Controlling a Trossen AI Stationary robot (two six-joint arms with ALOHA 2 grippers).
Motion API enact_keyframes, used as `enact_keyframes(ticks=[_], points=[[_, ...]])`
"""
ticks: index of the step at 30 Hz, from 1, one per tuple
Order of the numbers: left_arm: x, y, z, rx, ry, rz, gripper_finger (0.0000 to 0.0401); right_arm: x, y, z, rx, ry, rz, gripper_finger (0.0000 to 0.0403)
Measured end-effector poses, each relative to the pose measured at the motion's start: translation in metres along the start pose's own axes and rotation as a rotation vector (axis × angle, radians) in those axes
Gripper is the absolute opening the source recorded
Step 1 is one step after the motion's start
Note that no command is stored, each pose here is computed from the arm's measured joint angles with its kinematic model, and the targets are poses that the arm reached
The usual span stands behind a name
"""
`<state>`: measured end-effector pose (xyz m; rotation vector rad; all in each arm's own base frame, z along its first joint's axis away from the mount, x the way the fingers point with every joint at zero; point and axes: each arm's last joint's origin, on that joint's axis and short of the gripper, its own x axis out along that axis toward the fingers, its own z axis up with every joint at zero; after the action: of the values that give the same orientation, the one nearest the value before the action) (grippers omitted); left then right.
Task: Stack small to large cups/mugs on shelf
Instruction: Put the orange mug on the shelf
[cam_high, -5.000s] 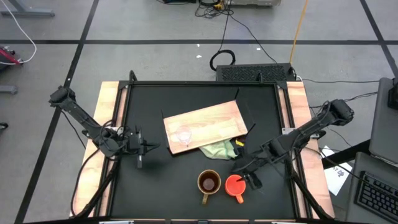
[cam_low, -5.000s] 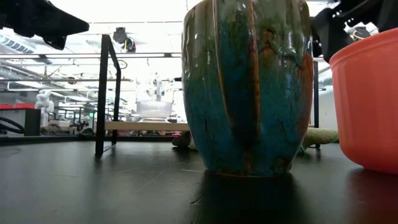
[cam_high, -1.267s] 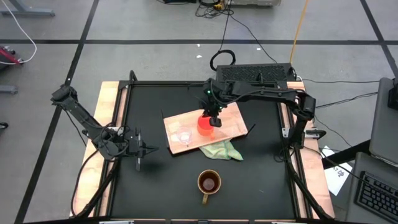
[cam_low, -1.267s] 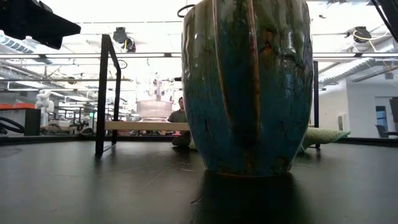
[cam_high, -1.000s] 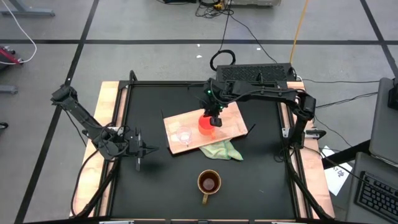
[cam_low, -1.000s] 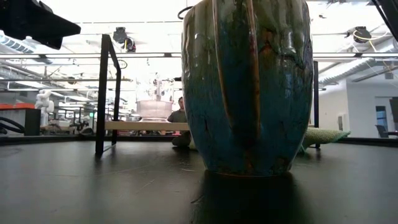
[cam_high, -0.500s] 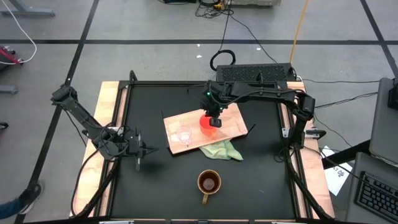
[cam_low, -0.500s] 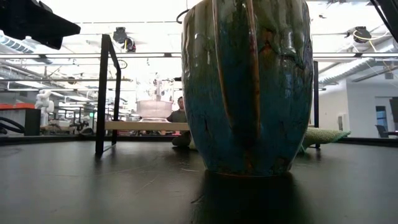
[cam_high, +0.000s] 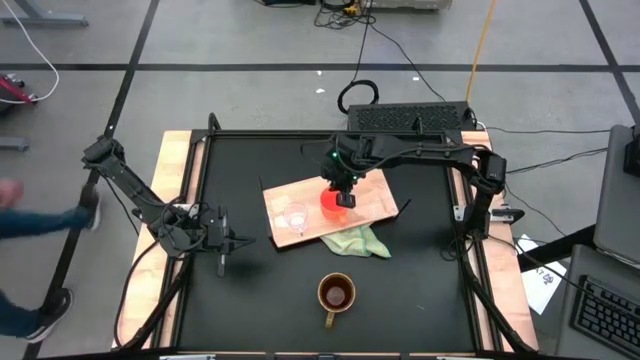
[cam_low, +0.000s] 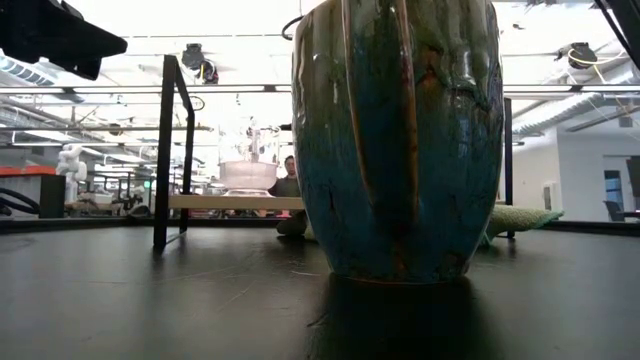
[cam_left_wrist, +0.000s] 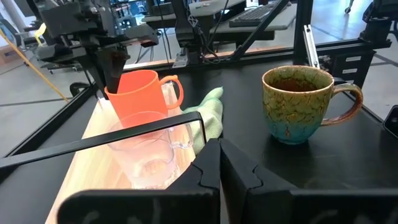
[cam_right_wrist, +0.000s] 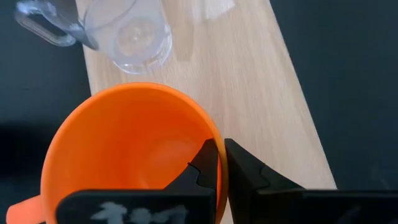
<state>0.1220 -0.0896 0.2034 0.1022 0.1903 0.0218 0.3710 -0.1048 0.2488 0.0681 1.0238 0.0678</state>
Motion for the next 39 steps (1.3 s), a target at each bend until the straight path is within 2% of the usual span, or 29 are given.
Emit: enact_keyframes(ticks=[39], points=[[0.0,-0.001,0.001,-0.01,-0.003,-0.045,0.0008,0.013,0.0,-0.01,0.003,-0.024,0.027,0.0004]])
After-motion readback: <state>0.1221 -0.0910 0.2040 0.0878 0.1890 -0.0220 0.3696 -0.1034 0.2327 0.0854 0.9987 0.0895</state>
